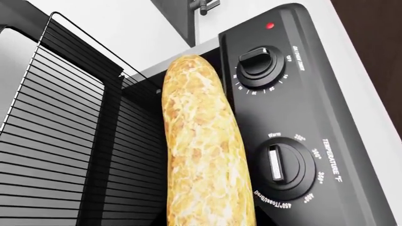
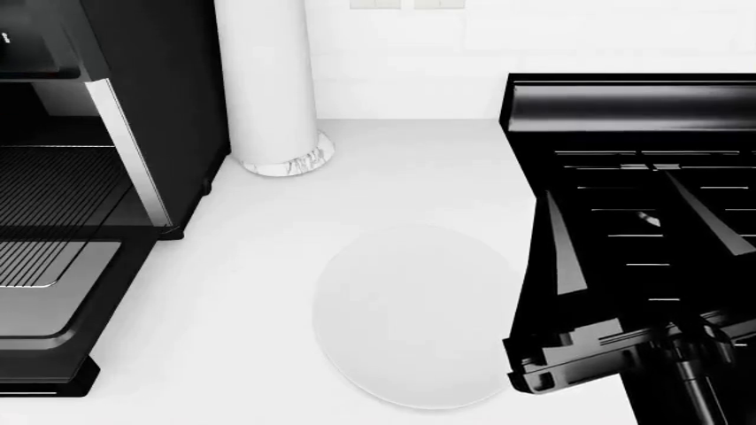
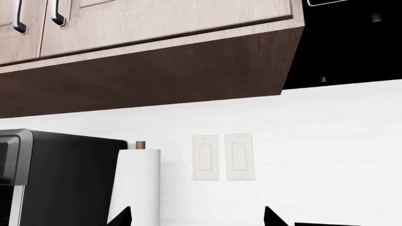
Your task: Place the baguette on the rack of the toaster oven.
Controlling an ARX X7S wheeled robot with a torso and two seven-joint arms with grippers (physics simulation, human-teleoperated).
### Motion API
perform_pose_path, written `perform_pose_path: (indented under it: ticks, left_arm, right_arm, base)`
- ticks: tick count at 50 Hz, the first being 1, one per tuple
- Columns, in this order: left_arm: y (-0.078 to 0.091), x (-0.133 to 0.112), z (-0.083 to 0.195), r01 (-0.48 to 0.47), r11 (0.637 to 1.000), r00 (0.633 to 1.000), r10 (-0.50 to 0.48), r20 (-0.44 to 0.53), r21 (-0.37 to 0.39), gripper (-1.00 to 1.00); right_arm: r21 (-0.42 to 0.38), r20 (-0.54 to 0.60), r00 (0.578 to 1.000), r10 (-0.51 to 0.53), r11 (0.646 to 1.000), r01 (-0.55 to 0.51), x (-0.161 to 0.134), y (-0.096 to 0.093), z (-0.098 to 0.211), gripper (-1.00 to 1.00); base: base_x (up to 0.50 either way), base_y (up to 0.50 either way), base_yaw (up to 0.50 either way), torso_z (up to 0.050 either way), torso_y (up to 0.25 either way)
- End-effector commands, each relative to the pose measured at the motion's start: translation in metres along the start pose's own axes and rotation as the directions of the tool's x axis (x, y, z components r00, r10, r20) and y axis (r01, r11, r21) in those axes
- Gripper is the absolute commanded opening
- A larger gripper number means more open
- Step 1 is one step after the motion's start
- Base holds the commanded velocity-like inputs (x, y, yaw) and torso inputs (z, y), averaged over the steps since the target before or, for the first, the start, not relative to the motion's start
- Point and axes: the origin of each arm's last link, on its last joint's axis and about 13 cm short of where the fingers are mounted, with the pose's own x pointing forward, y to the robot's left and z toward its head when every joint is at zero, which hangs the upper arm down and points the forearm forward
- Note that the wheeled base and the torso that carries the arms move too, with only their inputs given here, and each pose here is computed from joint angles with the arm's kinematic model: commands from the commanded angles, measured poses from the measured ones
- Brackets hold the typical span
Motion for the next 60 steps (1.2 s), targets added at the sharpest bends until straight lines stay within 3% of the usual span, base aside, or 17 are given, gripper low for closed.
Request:
perform_pose_path:
  ticks: [1, 31, 60]
  left_arm:
    - [0.001, 0.002, -0.001, -0.008, 1.0, 1.0, 0.008, -0.002, -0.008, -1.0]
    - [0.004, 0.009, 0.011, -0.027, 0.999, 0.999, 0.028, 0.037, -0.025, -1.0]
    - [0.024, 0.027, 0.015, -0.098, 0.995, 0.994, 0.1, 0.054, -0.032, -1.0]
  right_arm:
    - [-0.001, 0.0, 1.0, -0.001, 1.0, 0.001, 0.0, 0.0, 0.0, 1.0]
    - [0.006, -0.003, 1.0, -0.002, 1.0, 0.002, 0.001, 0.0, -0.004, 1.0]
    - [0.006, -0.002, 1.0, 0.004, 1.0, -0.004, 0.001, 0.0, -0.003, 1.0]
  base:
    - [0.0, 0.0, 0.0, 0.0, 0.0]
    - [0.0, 0.0, 0.0, 0.0, 0.0]
    - [0.0, 0.0, 0.0, 0.0, 0.0]
